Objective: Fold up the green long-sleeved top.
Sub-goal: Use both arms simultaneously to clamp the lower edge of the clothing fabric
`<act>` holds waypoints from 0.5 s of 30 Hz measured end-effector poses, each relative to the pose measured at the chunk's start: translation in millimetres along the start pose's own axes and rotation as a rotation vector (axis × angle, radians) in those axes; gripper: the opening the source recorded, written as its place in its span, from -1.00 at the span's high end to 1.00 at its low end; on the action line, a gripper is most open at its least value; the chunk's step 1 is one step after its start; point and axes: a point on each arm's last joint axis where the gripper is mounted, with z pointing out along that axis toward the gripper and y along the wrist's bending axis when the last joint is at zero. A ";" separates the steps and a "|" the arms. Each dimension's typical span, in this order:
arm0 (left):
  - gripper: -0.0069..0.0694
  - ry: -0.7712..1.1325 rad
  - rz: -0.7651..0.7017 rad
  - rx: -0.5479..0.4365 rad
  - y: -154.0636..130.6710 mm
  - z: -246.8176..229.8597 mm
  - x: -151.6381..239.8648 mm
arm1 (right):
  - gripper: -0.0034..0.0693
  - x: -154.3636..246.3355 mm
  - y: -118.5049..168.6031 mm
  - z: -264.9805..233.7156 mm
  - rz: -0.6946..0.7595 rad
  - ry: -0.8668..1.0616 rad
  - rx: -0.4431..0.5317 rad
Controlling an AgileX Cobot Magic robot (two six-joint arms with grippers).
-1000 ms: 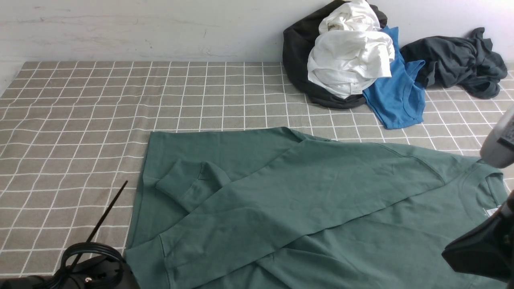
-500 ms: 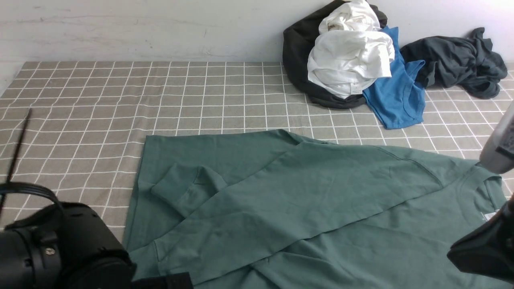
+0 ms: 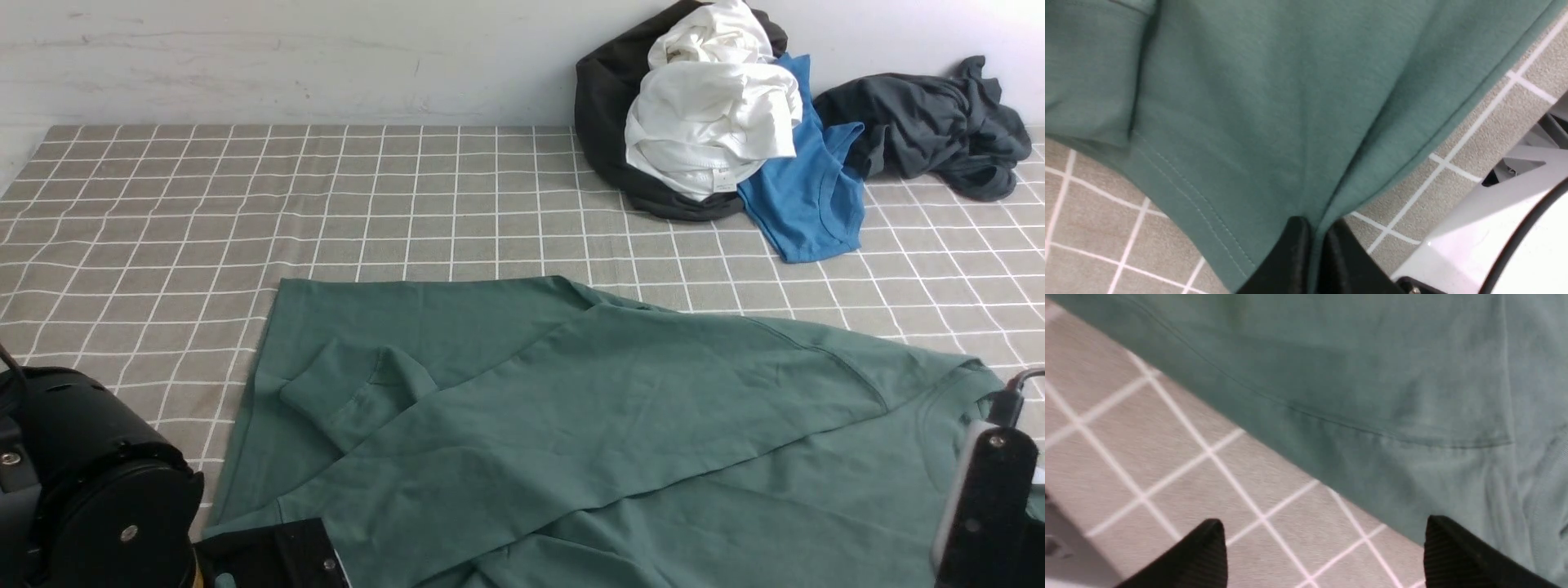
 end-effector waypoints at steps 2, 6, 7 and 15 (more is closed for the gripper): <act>0.78 -0.012 -0.001 -0.005 0.6 0.0 -1.0 | -0.77 3.8 -0.6 11.8 -0.017 0.028 0.034; 0.78 -0.013 -0.001 -0.005 0.6 0.0 -1.1 | -0.74 4.0 -1.7 29.0 -0.042 0.072 0.052; 0.78 -0.013 -0.001 -0.005 0.6 0.0 -1.2 | -0.69 -0.9 -4.2 38.6 -0.053 0.082 0.061; 0.78 -0.013 -0.001 -0.005 0.6 0.0 -1.2 | -0.48 -15.0 -5.5 75.6 -0.082 0.145 0.014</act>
